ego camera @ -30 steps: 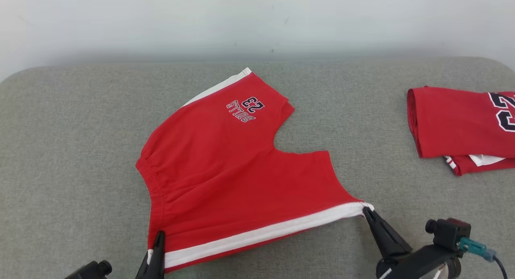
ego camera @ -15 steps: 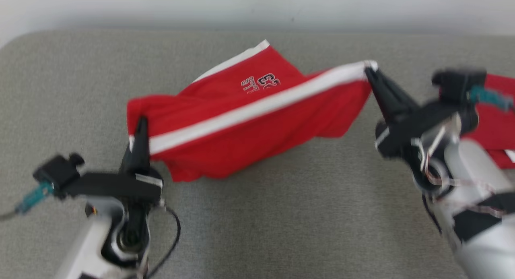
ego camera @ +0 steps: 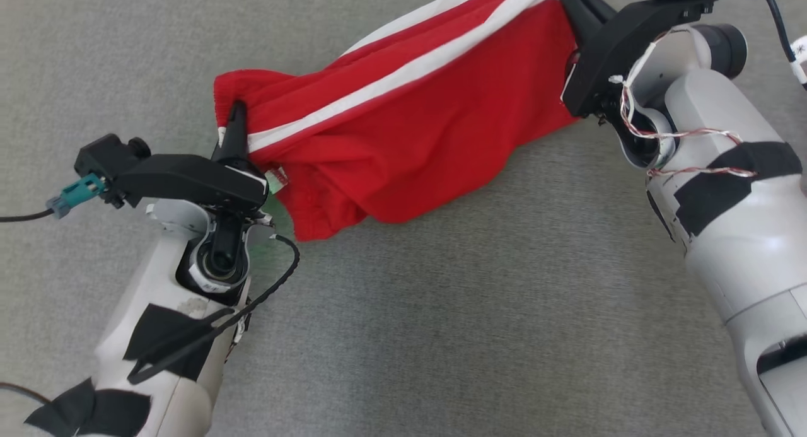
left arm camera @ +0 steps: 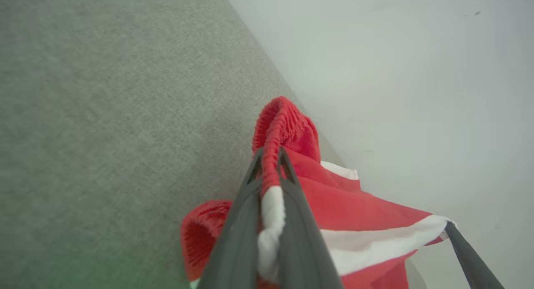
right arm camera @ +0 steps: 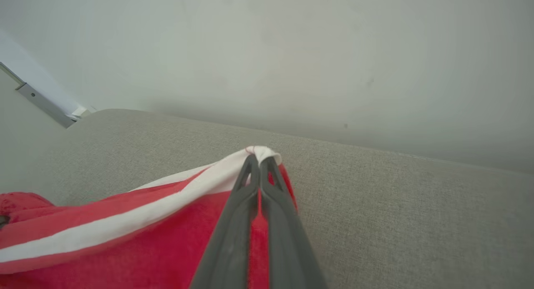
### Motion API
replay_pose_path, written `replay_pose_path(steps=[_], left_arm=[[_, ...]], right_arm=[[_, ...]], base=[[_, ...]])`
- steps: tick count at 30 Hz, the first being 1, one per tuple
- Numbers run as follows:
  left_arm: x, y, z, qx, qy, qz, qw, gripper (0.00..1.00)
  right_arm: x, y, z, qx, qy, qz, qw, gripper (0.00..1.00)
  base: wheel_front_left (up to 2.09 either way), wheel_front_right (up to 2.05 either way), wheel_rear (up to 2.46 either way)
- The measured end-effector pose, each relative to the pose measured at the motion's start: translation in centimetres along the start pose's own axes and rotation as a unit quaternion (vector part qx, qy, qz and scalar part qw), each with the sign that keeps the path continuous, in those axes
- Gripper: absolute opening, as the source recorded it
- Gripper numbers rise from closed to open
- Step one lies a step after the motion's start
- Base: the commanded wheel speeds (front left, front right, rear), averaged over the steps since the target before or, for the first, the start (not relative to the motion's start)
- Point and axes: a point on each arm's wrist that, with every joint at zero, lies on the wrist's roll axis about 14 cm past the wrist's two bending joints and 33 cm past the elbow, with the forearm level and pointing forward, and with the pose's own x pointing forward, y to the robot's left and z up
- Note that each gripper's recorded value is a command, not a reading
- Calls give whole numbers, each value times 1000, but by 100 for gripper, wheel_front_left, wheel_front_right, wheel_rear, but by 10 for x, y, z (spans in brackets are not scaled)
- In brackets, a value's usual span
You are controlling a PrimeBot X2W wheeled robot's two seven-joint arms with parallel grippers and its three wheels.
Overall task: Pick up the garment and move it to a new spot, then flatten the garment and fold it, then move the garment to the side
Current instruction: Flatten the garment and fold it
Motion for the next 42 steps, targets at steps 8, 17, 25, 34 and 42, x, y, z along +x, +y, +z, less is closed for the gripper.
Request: replay_pose_path(steps=[8,17,25,34,42], left_arm=[[8,15,7,7,-13,16,1000,0],[8,25,9,55,-20,26,998,84],[-5,27,14,128,-28,17,991,100],[-45,24,52,169,-101,1,980,100],[-93,6,62,227,-157,-22,961,100]], right_arm=[[30,3,-10,7,-8,-3,1000,0],[41,13,-14,3,-17,1,1000,100],[27,19,-8,-4,-30,3,1000,100],[-9,16,-11,0,-29,-7,1000,100],[-44,1,-32,26,-13,-36,999,100]], base=[[0,0,0],[0,0,0],[0,0,0],[0,0,0],[0,0,0]])
